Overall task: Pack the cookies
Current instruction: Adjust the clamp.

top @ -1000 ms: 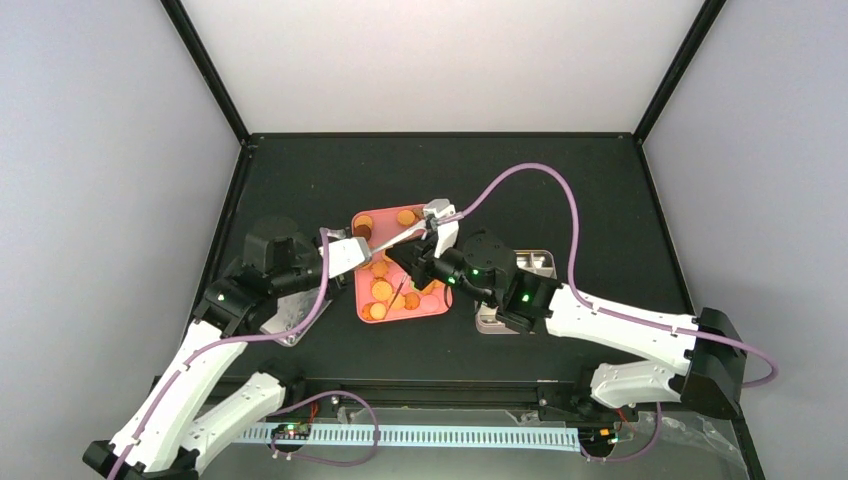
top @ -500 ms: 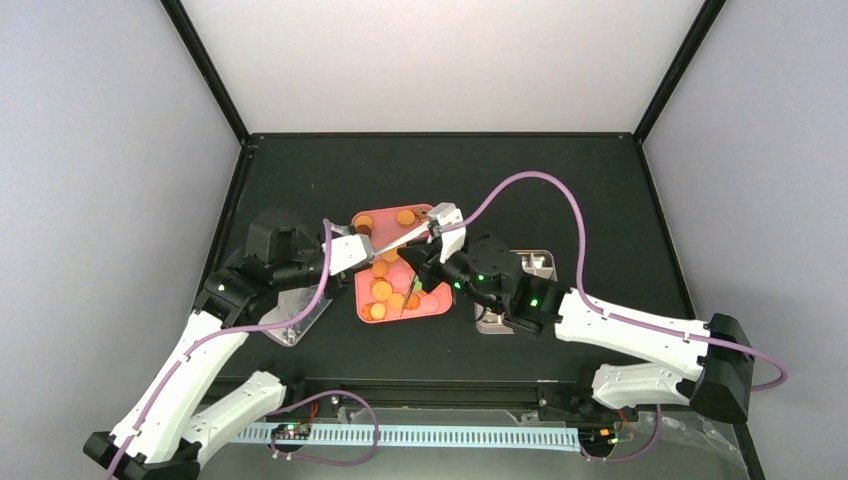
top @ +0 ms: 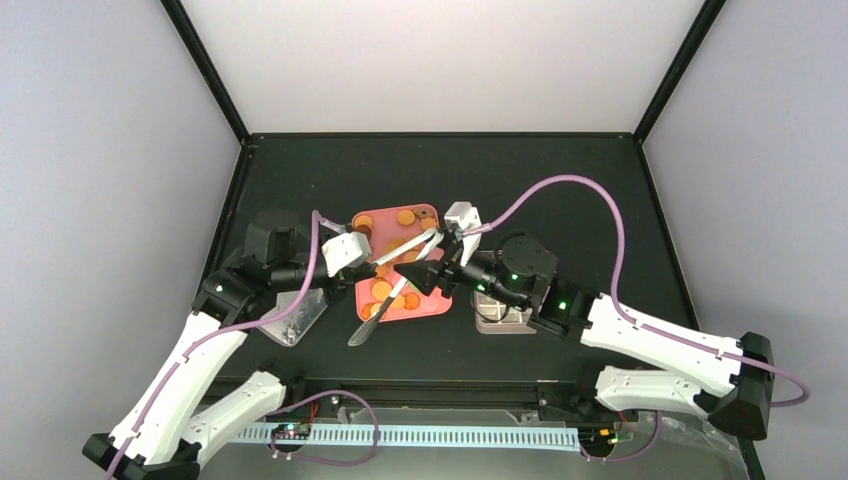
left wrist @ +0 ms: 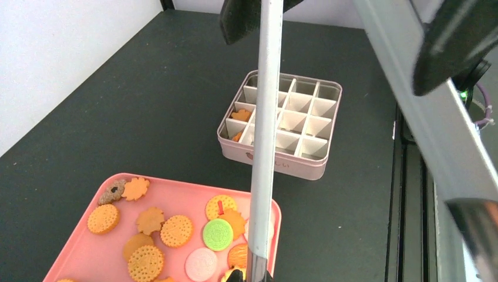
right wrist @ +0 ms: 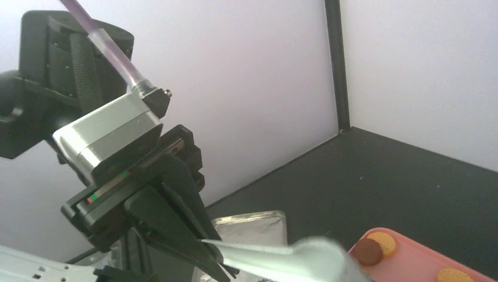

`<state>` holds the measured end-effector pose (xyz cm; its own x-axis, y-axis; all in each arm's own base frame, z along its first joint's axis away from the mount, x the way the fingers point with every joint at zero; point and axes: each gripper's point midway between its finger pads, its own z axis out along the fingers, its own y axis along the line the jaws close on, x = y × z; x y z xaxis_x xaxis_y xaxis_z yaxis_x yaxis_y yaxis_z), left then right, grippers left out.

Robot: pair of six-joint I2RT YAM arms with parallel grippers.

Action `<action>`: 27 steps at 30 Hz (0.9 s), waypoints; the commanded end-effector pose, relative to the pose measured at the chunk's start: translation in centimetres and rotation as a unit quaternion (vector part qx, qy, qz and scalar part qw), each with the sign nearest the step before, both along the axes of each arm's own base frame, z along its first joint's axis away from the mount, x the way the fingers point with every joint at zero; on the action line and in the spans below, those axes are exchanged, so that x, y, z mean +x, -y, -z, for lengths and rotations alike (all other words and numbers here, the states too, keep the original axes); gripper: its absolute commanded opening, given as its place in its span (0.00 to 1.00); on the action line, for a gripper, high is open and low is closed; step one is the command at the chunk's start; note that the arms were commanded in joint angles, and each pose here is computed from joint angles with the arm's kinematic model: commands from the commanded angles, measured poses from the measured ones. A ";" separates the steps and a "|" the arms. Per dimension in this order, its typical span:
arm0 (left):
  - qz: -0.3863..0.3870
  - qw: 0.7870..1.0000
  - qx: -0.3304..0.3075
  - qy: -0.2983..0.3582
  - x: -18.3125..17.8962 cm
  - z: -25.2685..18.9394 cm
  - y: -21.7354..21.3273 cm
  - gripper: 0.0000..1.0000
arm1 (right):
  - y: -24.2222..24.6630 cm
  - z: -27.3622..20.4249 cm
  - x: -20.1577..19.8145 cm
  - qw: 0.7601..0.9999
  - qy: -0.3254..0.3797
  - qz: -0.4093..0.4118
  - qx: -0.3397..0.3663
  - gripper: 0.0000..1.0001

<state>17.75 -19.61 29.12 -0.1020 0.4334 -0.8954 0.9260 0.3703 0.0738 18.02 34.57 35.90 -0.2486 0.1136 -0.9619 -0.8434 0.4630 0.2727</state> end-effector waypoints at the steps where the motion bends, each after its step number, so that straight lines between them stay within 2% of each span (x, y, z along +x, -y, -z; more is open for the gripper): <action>1: -0.003 0.999 -0.047 0.014 -0.6 -3.6 0.1 0.02 | 1.3 0.8 -0.5 1.000 -0.012 -0.004 0.003 0.89; 3: -0.009 0.998 -0.052 0.019 -0.5 -4.1 0.0 0.02 | 2.6 1.8 0.8 0.999 -0.023 0.041 0.005 0.95; 5: -0.017 0.998 -0.058 0.025 -0.3 -4.6 -0.1 0.02 | 3.5 2.6 1.3 0.998 -0.036 0.053 0.014 0.99; 9: -0.014 0.997 -0.072 0.020 -0.5 -5.3 0.1 0.02 | 3.4 2.7 0.6 0.998 -0.044 0.021 0.036 1.00; 16: -0.001 0.995 -0.096 -0.011 -1.0 -6.1 0.6 0.02 | 1.5 -0.5 -1.3 0.995 -0.029 -0.061 0.079 1.00; 23: 0.019 0.991 -0.126 -0.048 -2.1 -7.0 1.2 0.02 | 1.1 -1.9 -0.7 0.987 -0.038 -0.080 0.132 1.00; 27: 0.029 0.989 -0.135 -0.060 -2.6 -7.3 1.3 0.02 | 2.2 -3.9 -2.3 0.975 -0.004 -0.123 0.186 1.00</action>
